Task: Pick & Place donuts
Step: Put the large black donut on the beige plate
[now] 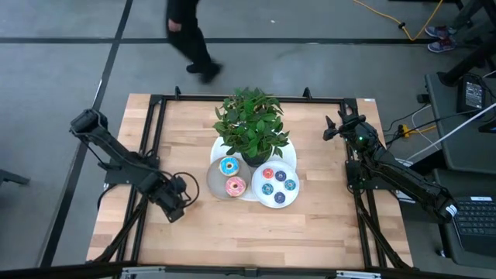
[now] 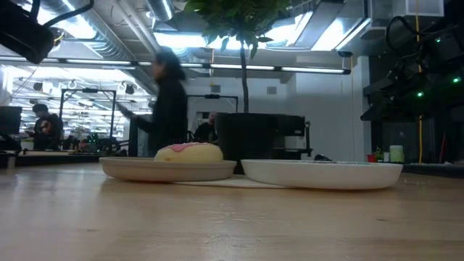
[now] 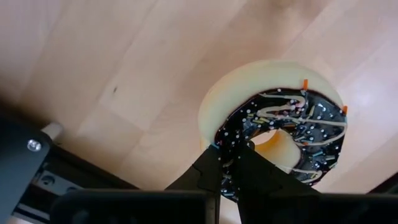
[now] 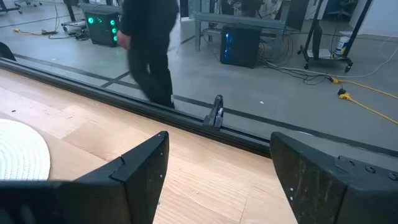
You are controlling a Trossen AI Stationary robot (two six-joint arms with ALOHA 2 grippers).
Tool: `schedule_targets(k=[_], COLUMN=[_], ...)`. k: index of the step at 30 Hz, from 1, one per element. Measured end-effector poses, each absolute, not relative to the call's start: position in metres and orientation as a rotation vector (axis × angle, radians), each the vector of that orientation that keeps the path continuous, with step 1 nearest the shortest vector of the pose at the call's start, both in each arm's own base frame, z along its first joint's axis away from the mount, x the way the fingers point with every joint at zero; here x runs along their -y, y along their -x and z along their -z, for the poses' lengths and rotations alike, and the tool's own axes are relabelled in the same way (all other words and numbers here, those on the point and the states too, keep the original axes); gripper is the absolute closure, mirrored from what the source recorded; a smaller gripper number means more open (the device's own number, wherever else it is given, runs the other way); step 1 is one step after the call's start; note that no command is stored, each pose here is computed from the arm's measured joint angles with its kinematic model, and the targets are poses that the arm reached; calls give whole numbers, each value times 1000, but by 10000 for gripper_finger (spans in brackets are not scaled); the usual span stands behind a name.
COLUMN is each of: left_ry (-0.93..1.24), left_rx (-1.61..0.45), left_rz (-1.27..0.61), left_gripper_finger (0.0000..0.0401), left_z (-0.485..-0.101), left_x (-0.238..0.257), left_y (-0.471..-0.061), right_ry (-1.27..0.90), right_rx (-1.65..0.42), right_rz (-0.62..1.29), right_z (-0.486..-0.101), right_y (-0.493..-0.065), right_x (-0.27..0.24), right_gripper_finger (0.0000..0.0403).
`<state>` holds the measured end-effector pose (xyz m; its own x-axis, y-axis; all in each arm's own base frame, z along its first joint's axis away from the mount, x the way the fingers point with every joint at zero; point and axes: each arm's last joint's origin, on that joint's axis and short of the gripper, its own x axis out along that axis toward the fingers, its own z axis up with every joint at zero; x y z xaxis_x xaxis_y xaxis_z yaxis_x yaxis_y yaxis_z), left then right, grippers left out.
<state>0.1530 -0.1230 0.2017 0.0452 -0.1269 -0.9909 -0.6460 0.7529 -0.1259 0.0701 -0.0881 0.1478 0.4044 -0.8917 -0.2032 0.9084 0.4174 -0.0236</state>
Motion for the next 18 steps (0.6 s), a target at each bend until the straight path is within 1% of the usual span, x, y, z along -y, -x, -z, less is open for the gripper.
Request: schedule_targets(k=[6,12,18], left_ry=[692,711,734], left_rx=[-1487,-1452,-1443], left_rz=[-521,-574,-620], left_gripper_finger=[378,378,379], left_z=[-199,-204,-203], left_x=[119,107,86], left_y=[-164,-192,-223], right_ry=[-96,-95,-96], right_rx=[-196,-196,-196], right_rz=[1138,1138,1138], right_z=[-148,-148,-148], right_y=[-70,-70,-70], right_x=[88,88,88], right_gripper_finger=[124,124,124])
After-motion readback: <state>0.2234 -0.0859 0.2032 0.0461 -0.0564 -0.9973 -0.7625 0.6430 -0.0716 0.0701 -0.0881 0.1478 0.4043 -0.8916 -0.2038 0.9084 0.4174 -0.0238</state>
